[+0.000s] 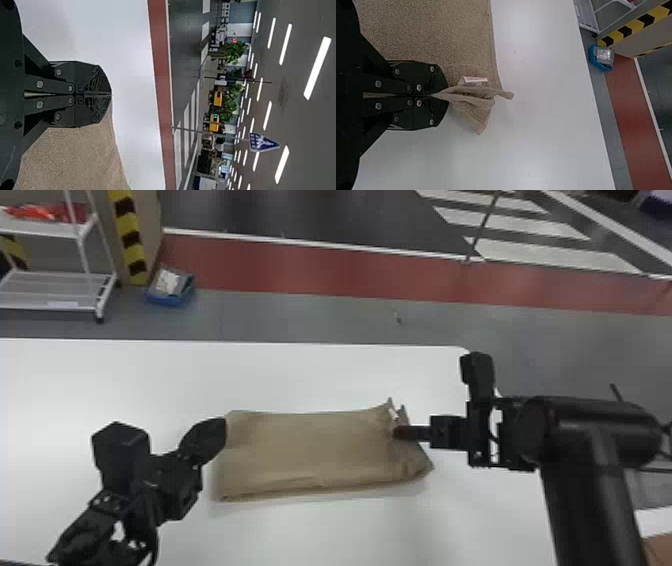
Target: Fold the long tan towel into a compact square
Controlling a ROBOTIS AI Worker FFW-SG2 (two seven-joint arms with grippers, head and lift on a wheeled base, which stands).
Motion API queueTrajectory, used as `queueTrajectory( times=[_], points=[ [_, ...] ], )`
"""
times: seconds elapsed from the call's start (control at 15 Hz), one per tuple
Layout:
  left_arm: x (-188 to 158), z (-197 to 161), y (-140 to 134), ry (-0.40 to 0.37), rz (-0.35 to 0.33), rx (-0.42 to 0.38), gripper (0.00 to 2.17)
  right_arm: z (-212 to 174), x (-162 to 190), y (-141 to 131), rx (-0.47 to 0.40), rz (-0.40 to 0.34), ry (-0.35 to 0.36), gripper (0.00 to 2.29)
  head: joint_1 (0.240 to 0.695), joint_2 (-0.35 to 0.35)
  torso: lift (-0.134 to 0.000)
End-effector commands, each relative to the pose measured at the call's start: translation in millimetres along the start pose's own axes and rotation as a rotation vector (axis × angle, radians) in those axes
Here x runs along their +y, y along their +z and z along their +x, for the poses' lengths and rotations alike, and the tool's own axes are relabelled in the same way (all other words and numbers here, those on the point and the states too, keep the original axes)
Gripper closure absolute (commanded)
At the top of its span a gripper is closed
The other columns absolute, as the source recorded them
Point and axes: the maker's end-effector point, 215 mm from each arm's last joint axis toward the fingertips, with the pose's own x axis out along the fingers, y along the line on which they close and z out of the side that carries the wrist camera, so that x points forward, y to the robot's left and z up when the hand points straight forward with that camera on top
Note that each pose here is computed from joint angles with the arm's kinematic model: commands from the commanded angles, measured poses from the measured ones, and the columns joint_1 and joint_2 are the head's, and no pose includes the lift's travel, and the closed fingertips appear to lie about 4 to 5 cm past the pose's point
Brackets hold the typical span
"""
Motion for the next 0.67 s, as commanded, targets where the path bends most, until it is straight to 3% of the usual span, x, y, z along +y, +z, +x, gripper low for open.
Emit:
queueTrajectory(
  times=[0.0,0.27,0.4,0.6],
  points=[
    [1,0,-1,0.002,0.0,0.002,2.0,-8,12,6,-0.006,0.004,0.032,1.32,0.695,-0.223,-0.123],
    [4,5,1,-0.022,-0.018,0.009,2.0,-35,37,30,-0.003,0.02,0.107,1.32,0.695,-0.207,-0.123],
    [4,9,-23,-0.044,-0.035,0.109,2.0,-50,40,64,-0.059,0.0,0.123,1.31,0.695,-0.2,-0.123],
    [8,6,-41,-0.055,-0.058,0.178,2.0,-61,38,86,-0.095,-0.003,0.126,1.31,0.695,-0.201,-0.123]
  ],
)
